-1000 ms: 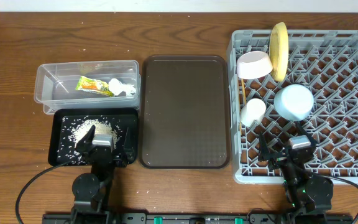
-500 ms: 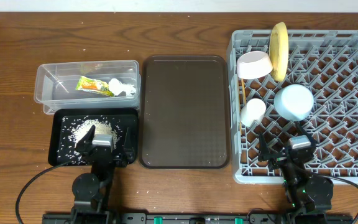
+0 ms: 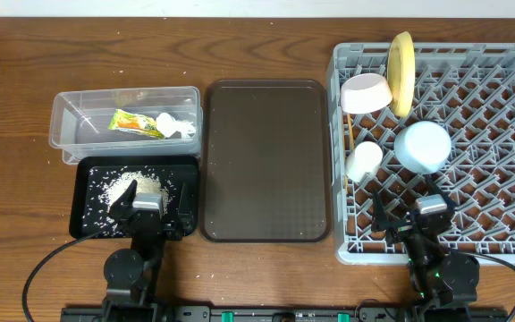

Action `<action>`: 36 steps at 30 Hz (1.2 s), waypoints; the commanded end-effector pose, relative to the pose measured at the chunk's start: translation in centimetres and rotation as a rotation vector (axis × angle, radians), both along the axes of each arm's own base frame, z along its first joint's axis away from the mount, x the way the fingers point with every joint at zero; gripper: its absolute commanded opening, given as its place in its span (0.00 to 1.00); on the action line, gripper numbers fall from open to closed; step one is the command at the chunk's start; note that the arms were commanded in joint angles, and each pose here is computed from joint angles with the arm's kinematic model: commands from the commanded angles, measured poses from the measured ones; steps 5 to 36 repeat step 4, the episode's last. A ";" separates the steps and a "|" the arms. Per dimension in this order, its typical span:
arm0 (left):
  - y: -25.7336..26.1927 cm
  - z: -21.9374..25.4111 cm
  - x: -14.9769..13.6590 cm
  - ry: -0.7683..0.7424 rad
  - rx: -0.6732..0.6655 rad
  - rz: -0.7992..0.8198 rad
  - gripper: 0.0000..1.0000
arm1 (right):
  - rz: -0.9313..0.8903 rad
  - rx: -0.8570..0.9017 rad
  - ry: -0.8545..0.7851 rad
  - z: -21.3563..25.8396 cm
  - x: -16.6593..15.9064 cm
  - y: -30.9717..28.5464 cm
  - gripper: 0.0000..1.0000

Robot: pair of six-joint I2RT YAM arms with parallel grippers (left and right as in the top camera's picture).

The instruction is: Sort waste into correct bins and load items into the dishwasher rack

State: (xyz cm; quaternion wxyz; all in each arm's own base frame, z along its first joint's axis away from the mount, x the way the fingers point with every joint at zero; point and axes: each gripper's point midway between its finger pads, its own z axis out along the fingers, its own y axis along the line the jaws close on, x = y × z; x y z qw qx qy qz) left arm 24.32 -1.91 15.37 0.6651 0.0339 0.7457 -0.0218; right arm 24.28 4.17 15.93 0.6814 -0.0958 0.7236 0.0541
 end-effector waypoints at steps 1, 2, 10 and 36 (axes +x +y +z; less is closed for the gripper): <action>-0.1 -1.6 0.0 0.035 0.014 -0.009 0.98 | -0.011 0.003 0.005 -0.1 0.0 -0.2 0.99; -0.1 -1.6 0.0 0.035 0.015 -0.009 0.98 | -0.011 0.003 0.005 -0.1 0.0 -0.2 0.99; -0.1 -1.6 0.0 0.035 0.015 -0.009 0.98 | -0.011 0.003 0.005 -0.1 0.0 -0.2 0.99; -0.1 -1.6 0.0 0.035 0.015 -0.009 0.98 | -0.011 0.003 0.005 -0.1 0.0 -0.2 0.99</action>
